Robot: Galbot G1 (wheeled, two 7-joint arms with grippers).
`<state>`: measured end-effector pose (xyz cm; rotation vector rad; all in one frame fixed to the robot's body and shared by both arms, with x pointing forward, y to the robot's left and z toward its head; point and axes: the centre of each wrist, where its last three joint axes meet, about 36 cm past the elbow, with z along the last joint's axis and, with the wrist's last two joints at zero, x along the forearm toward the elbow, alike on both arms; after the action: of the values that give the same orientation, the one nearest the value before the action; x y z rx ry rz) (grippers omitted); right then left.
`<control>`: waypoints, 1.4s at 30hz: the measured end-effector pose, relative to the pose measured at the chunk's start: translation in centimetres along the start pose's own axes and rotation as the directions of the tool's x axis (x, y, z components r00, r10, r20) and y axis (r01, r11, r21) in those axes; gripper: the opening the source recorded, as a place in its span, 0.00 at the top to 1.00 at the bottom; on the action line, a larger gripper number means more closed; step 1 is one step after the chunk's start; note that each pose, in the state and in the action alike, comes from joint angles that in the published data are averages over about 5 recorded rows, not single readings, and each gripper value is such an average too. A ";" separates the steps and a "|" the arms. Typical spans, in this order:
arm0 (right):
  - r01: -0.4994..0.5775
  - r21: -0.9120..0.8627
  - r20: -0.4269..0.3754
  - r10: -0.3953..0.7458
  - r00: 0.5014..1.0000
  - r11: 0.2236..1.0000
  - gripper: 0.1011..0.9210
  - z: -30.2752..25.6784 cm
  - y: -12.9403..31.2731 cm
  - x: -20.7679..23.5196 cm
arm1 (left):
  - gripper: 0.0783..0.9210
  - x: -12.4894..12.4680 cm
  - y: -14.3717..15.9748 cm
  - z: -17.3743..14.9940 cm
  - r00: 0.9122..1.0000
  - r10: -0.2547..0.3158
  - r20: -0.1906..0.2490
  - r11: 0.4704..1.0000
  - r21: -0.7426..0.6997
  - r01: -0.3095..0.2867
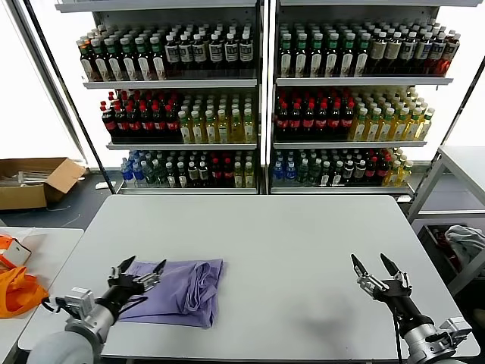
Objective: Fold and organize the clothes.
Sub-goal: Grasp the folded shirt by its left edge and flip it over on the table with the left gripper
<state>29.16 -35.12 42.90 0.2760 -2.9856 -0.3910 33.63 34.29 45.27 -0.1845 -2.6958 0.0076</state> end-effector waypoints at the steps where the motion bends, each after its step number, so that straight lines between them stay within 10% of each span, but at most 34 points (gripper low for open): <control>1: -0.001 -0.002 -0.002 0.001 1.000 1.000 0.12 0.1 0.0 0.0 | 0.12 -0.1 0.4 0.1 1.000 -0.010 -0.013 1.000 0.002 0.010; 20: -0.036 -0.012 0.002 0.036 0.999 0.999 0.12 0.5 -0.6 1.3 | 0.15 -1.8 3.0 3.0 0.985 -0.051 -0.165 0.994 0.084 0.065; 42: -0.031 0.004 0.030 0.031 0.999 1.000 0.12 -0.5 -0.5 1.6 | 0.88 -1.8 2.5 5.1 0.988 -0.030 -0.153 0.980 0.188 0.058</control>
<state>27.78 -35.98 43.36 0.2266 -3.0165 -0.3885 33.44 36.63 39.81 -0.0631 -2.5295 0.2309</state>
